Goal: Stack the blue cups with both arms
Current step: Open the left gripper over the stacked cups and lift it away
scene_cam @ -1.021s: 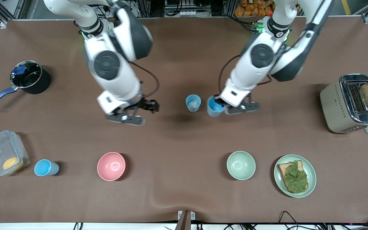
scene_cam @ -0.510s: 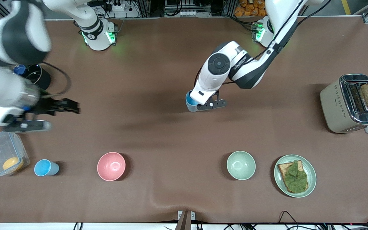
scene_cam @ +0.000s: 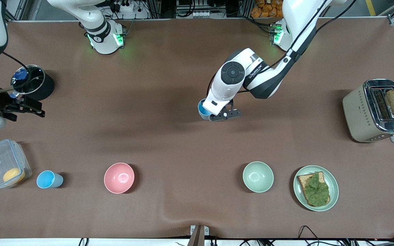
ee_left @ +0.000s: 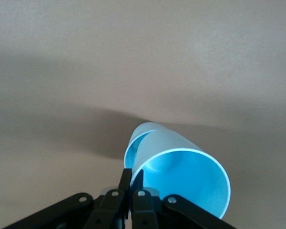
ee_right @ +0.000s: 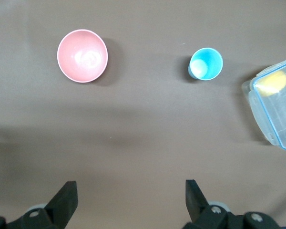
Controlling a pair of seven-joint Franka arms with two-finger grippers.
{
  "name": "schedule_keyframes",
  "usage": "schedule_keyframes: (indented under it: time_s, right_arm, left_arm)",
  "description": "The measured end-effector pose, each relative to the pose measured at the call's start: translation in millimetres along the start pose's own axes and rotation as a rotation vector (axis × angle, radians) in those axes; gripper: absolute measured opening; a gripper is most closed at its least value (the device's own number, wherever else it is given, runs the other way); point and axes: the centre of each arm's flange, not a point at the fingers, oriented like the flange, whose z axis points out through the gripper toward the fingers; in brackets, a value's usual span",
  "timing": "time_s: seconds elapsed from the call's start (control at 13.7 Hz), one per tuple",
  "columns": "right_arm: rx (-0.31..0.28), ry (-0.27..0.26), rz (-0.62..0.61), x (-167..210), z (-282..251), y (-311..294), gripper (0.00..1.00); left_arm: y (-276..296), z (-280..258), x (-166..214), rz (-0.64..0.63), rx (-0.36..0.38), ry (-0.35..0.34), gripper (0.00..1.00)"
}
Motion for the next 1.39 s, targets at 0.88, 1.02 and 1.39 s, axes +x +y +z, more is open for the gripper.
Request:
schedule_keyframes:
  time_s: [0.88,1.02,1.39]
  right_arm:
    - [0.0,0.036,-0.012,-27.0,-21.0,-6.3,1.0]
    - [-0.001,0.041,-0.013,-26.6,-22.9,-7.3,1.0]
    - [0.0,0.037,-0.022,-26.3,-22.1,-12.3,1.0]
  left_arm:
    - [11.7,-10.6,-10.7,-0.021,0.025,-0.012,0.3]
    - [16.5,-30.0,-2.1,-0.041,-0.005,0.013,0.51]
    - [-47.8,-154.1,94.3,-0.15,-0.002,0.164,1.0]
